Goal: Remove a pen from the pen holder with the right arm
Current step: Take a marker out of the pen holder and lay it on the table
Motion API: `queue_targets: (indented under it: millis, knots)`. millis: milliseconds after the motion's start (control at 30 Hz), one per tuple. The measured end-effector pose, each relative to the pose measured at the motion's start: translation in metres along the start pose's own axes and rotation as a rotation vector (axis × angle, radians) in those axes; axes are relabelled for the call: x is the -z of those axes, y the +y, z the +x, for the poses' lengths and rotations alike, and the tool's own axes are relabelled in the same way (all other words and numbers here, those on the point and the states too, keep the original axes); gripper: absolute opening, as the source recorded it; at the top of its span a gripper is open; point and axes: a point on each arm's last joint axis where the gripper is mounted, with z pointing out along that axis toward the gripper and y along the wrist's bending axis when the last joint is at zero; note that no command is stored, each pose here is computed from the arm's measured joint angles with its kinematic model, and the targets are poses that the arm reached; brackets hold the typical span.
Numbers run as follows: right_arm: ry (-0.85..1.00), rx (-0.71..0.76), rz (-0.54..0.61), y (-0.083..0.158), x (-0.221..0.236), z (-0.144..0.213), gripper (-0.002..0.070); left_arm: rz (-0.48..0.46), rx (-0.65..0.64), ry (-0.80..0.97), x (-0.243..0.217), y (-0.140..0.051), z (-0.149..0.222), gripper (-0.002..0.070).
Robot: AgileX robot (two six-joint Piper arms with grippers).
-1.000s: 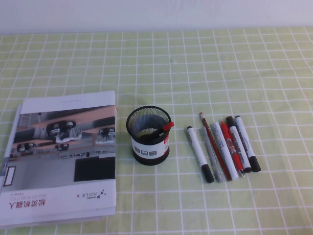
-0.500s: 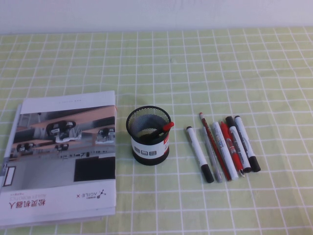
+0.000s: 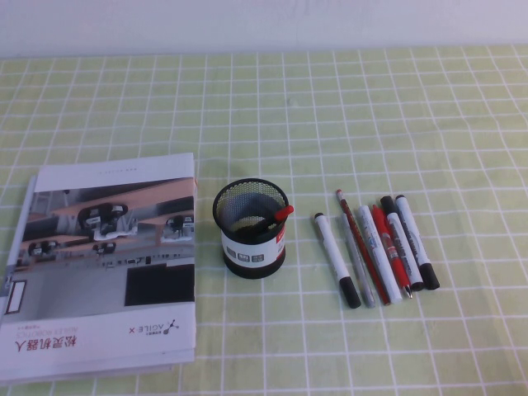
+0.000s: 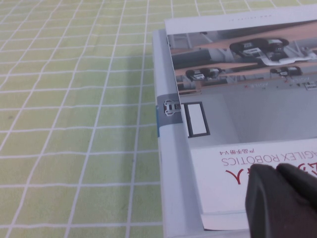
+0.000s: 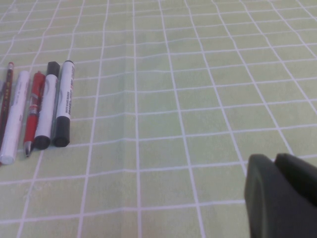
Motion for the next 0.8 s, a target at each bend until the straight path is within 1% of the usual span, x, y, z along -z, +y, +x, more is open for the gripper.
queue_targets:
  millis: [267, 333, 467, 600, 800]
  knots:
    - [-0.006, -0.013, -0.006, 0.001, 0.000, -0.001, -0.0013, 0.000, 0.000, 0.000, 0.000, 0.000, 0.000, -0.0006]
    - [-0.034, -0.082, -0.034, 0.003, 0.000, -0.003, -0.0013, 0.000, 0.000, 0.000, 0.000, 0.000, 0.000, -0.0006]
    - [-0.112, -0.306, -0.112, 0.008, 0.001, -0.012, -0.0013, 0.000, 0.000, 0.000, 0.000, 0.000, 0.000, -0.0006]
    - [-0.176, -0.472, -0.155, 0.010, 0.002, -0.019, -0.0013, 0.000, 0.000, 0.000, 0.000, 0.000, 0.000, -0.0006]
    - [-0.204, -0.587, -0.180, 0.010, 0.003, -0.022, -0.0013, 0.000, 0.000, 0.000, 0.000, 0.000, 0.000, -0.0006]
